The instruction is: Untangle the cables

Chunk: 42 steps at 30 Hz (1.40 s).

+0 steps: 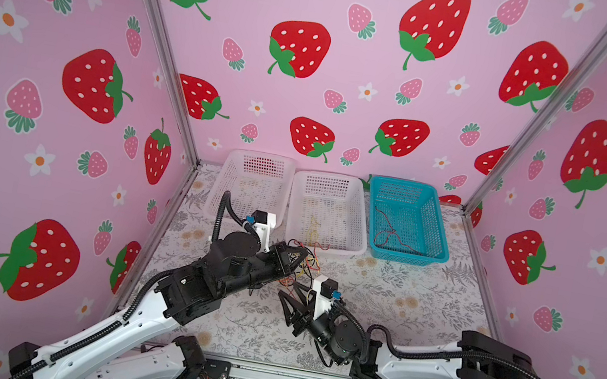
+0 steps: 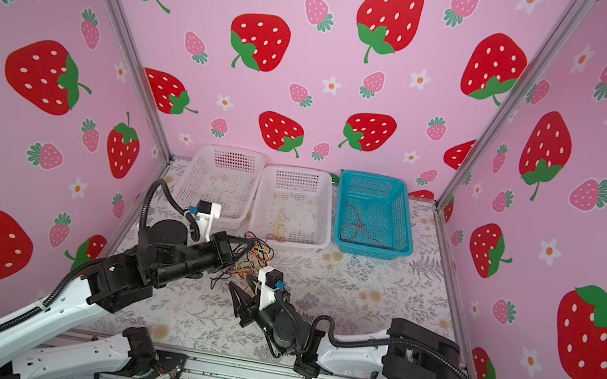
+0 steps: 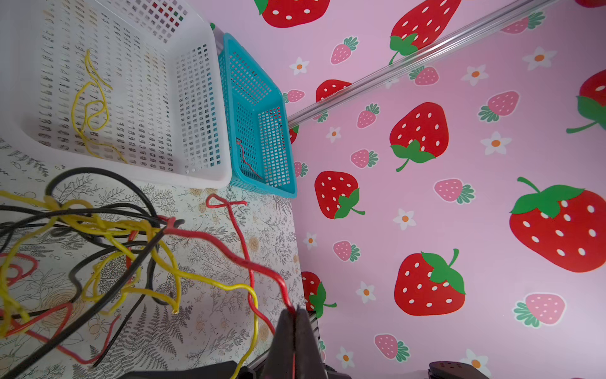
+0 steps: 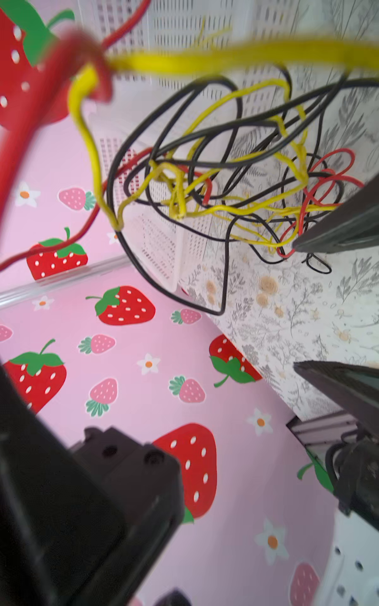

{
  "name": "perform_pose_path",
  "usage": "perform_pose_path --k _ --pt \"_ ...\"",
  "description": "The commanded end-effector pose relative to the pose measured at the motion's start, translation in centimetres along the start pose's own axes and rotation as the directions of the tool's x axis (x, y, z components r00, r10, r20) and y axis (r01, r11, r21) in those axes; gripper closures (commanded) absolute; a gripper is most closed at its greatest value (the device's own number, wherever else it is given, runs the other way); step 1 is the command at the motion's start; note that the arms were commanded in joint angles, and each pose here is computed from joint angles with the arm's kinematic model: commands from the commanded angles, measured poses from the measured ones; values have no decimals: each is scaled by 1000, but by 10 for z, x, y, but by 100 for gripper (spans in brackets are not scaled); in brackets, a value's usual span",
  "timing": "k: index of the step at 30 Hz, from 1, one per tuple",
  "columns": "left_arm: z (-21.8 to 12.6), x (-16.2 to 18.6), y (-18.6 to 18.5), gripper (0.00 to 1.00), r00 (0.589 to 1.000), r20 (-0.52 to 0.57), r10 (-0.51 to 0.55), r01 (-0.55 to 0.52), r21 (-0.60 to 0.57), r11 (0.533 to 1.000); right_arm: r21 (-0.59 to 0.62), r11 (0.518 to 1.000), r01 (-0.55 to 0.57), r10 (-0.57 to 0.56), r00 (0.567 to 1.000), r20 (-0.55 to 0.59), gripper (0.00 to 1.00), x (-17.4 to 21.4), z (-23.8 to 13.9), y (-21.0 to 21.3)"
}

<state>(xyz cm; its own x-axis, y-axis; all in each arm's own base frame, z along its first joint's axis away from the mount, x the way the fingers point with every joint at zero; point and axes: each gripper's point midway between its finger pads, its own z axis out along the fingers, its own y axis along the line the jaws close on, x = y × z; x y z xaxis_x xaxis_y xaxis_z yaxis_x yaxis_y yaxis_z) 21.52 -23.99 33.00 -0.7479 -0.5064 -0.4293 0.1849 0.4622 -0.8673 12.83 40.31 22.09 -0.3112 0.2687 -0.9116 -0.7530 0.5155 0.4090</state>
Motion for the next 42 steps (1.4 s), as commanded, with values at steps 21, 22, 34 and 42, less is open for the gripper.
perform_pose_path --k 21,22,34,42 --pt "-25 -9 -52 100 997 67 -47 37 145 989 237 964 120 -143 986 84 48 -19 -8 -74" --pt "-24 -9 -53 100 997 66 -49 38 148 988 217 968 126 -148 985 87 47 -21 -7 -71" --pt "-27 -10 -63 100 995 67 -69 55 189 980 26 986 166 -168 977 128 44 -22 5 -35" --pt "-47 -31 -53 100 981 186 -51 27 130 991 35 995 99 -103 985 140 42 -29 -35 -54"
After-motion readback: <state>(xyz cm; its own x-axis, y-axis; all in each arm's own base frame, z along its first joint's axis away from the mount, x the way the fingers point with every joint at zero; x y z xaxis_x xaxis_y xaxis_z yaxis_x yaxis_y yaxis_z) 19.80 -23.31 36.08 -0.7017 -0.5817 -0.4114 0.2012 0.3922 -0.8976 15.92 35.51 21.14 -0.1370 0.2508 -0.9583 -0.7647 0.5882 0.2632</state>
